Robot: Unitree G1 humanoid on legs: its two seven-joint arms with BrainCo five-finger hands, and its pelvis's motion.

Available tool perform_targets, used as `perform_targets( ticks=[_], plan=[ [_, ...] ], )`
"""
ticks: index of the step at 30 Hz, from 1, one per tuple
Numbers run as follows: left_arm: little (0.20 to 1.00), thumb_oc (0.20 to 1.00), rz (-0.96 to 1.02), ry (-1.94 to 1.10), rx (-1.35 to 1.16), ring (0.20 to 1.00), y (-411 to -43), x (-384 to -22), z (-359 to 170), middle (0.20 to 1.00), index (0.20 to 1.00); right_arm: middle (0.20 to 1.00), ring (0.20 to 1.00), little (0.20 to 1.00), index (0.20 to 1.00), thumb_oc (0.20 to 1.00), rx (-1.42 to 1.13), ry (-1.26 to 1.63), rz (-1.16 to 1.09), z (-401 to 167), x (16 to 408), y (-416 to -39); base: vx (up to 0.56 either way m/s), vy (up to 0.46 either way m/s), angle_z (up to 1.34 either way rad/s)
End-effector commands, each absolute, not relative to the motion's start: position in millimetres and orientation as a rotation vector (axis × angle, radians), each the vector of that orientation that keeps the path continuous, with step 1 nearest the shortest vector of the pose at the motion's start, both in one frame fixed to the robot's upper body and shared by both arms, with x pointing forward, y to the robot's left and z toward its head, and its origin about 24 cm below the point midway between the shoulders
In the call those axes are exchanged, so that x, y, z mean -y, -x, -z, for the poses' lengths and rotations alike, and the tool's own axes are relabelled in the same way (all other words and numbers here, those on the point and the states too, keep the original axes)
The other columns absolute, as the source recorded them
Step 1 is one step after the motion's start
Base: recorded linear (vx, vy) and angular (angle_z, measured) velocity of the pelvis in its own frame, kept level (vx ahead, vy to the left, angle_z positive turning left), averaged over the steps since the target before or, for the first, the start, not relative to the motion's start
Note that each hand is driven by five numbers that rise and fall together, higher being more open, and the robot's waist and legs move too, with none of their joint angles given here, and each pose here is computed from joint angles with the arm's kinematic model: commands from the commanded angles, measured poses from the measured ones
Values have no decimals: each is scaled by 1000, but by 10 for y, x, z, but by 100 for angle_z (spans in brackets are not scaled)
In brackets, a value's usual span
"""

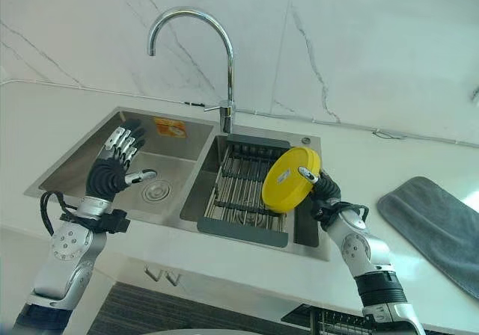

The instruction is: Place the dishes in the dishwasher.

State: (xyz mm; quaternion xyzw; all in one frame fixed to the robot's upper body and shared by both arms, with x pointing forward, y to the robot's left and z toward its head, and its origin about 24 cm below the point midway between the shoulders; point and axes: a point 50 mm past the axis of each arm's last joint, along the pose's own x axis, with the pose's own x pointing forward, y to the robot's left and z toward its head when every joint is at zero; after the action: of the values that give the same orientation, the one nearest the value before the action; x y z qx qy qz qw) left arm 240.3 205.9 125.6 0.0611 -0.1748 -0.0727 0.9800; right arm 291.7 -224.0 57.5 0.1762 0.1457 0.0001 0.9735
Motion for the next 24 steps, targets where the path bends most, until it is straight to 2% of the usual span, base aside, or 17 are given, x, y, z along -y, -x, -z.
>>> perform_targets(
  ticks=[1, 17, 18, 19, 24],
  plan=[
    [1000, 1000, 162, -179, 458, 1000, -2520, -2044, -1510, 1000, 1000, 1000, 1000, 1000, 1000, 1000, -187, -289, 16, -933, 2317, -3164, 0, 0, 0],
    [1000, 1000, 161, -174, 434, 1000, -2570, -2029, -1498, 1000, 1000, 1000, 1000, 1000, 1000, 1000, -285, -240, 46, -851, 2384, -3264, 0, 0, 0],
    [1000, 1000, 163, -174, 434, 1000, -2570, -2029, -1502, 1000, 1000, 677, 677, 677, 677, 677, -285, -223, 44, -851, 2388, -3271, 0, 0, 0],
    [1000, 1000, 167, -173, 431, 1000, -2573, -2027, -1507, 1000, 1000, 200, 200, 200, 200, 200, -290, -187, 51, -854, 2405, -3279, 0, 0, 0],
    [1000, 1000, 172, -173, 416, 1000, -2585, -2020, -1481, 1000, 1000, 200, 200, 200, 200, 200, -269, -175, 34, -909, 2379, -3330, 0, 0, 0]
  ],
)
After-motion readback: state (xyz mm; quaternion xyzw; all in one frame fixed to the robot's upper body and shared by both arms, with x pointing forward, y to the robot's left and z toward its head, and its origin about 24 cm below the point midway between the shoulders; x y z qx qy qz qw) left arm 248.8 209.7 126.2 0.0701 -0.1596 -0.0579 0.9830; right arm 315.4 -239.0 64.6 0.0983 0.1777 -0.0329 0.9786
